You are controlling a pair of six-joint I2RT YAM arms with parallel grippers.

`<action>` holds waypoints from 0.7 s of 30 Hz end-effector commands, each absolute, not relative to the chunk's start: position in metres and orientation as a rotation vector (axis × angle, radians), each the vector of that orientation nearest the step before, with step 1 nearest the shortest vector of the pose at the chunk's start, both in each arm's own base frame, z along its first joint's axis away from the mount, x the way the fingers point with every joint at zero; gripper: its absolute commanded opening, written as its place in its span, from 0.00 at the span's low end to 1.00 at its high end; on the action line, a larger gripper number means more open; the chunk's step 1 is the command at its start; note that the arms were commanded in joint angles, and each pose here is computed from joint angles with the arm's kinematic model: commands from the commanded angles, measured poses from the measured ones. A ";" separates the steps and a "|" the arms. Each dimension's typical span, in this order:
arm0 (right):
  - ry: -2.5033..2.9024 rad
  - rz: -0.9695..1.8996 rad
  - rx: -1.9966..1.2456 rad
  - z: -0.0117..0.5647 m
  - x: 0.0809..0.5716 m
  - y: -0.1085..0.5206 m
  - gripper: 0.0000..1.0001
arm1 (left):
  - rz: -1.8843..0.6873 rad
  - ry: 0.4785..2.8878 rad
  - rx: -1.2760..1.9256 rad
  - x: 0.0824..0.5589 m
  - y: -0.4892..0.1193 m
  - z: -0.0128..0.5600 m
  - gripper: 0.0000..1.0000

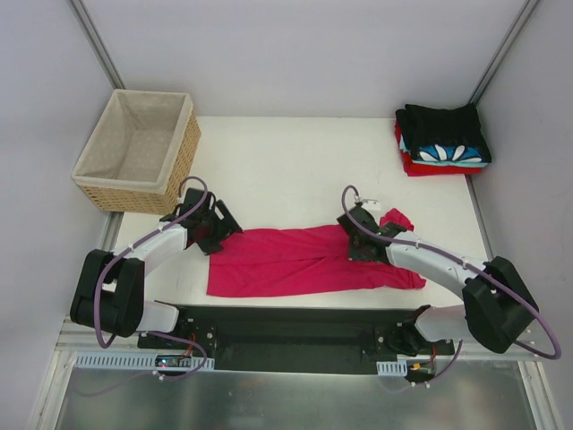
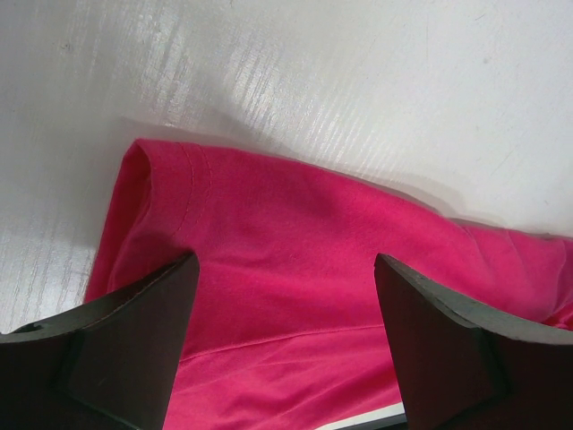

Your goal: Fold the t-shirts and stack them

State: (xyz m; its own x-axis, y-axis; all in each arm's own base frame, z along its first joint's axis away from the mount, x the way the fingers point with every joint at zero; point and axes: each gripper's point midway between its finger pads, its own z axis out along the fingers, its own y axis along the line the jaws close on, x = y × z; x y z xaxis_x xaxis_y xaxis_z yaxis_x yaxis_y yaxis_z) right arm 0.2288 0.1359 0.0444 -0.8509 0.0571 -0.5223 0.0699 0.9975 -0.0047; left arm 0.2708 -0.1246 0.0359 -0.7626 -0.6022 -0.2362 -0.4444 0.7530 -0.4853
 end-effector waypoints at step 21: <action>2.409 -0.316 0.056 0.095 0.202 0.127 0.97 | -0.633 2.523 -0.741 0.265 -0.128 0.049 0.79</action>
